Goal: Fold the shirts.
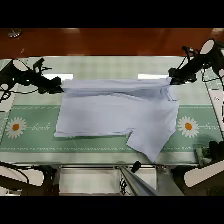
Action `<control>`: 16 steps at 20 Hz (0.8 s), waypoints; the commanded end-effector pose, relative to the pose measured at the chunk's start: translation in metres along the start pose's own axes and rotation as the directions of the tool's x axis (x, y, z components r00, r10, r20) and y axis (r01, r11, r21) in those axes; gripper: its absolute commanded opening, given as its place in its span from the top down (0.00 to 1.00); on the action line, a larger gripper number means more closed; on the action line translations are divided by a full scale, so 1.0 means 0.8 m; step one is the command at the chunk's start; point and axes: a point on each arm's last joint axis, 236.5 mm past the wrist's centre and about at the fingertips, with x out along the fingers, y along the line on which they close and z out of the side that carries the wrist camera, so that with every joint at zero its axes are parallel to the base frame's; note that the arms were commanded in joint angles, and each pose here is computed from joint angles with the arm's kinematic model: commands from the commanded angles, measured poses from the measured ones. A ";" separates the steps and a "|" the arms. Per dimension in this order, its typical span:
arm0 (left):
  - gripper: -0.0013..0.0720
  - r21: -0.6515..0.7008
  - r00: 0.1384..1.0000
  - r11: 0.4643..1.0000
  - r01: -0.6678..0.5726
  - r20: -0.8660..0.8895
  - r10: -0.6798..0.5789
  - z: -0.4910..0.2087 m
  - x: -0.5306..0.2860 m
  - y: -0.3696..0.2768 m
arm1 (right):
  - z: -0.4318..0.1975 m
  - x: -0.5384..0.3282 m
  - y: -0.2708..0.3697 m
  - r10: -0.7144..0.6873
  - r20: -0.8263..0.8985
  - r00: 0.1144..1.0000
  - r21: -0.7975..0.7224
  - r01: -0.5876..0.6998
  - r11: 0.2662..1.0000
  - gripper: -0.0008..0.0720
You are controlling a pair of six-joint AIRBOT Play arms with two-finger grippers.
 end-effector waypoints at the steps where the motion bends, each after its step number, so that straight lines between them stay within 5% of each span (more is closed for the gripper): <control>1: 0.67 -0.070 0.996 0.997 0.032 -0.076 -0.038 -0.019 0.006 -0.007 | -0.019 0.003 -0.002 -0.001 -0.069 0.998 0.006 0.002 1.000 0.79; 2: 0.47 -0.064 0.995 0.997 0.032 -0.094 -0.038 -0.023 0.002 -0.008 | -0.022 0.002 -0.001 -0.001 -0.079 0.997 -0.014 0.000 1.000 0.58; 3: 0.46 -0.058 0.993 0.998 0.025 -0.116 -0.031 -0.027 -0.006 -0.005 | -0.033 -0.001 -0.006 -0.011 -0.115 0.993 -0.044 0.006 0.999 0.49; 7: 0.45 -0.044 0.991 0.999 -0.017 -0.136 0.011 -0.044 -0.066 0.024 | -0.099 -0.048 -0.091 -0.265 -0.301 0.916 -0.095 0.247 0.964 0.40; 9: 0.20 -0.066 0.988 0.994 -0.090 -0.129 0.081 -0.069 -0.097 0.060 | -0.110 -0.067 -0.114 -0.265 -0.250 0.932 -0.047 0.261 0.964 0.31; 12: 0.14 -0.077 0.987 0.994 -0.073 -0.150 0.061 -0.140 -0.106 0.094 | -0.145 -0.062 -0.119 -0.118 -0.171 0.978 0.041 0.126 0.991 0.23; 16: 0.15 -0.178 0.969 0.974 0.140 -0.175 -0.172 -0.218 -0.078 0.077 | -0.190 -0.033 -0.109 0.046 -0.120 0.992 0.131 -0.030 0.991 0.23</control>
